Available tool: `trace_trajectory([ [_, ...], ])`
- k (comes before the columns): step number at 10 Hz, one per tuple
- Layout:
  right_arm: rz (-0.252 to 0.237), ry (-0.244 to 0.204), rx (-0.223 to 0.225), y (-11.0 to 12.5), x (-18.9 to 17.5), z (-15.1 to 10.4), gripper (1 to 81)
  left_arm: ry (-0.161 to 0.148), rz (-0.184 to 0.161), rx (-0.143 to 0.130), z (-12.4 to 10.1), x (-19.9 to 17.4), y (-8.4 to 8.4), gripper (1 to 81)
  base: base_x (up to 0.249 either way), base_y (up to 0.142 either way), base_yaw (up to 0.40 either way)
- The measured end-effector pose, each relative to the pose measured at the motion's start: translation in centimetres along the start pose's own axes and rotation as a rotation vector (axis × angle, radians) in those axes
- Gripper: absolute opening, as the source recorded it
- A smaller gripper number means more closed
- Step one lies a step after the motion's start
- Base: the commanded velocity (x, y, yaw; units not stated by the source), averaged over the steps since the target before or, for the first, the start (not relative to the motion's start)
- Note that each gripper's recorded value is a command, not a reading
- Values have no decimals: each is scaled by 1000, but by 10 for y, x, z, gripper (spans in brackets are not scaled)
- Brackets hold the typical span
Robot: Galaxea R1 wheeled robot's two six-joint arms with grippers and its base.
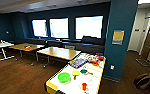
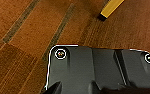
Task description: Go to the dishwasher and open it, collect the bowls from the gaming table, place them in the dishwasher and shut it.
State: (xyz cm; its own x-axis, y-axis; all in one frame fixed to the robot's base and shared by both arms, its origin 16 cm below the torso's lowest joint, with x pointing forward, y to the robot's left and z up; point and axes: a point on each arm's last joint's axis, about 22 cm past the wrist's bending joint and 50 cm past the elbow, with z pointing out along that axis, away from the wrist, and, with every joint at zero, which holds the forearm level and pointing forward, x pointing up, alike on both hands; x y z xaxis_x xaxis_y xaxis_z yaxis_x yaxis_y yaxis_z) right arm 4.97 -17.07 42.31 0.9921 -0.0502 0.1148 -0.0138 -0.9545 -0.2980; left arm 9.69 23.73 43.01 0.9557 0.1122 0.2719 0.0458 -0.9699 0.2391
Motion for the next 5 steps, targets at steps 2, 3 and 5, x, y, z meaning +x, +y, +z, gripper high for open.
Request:
trace_trajectory([
  [2, 0, 0, 0, 0, 0, 0, 811, 0, 0, 0, 0, 0, 0, 811, 132, 124, 0],
  [3, -1, 3, 0, 0, 2, 0, 811, 1, 0, 0, 0, 0, 0, 811, 132, 124, 0],
  [5, -1, 4, 0, 0, 3, 0, 811, -1, 0, -1, 0, -1, 1, 811, 132, 124, 0],
])
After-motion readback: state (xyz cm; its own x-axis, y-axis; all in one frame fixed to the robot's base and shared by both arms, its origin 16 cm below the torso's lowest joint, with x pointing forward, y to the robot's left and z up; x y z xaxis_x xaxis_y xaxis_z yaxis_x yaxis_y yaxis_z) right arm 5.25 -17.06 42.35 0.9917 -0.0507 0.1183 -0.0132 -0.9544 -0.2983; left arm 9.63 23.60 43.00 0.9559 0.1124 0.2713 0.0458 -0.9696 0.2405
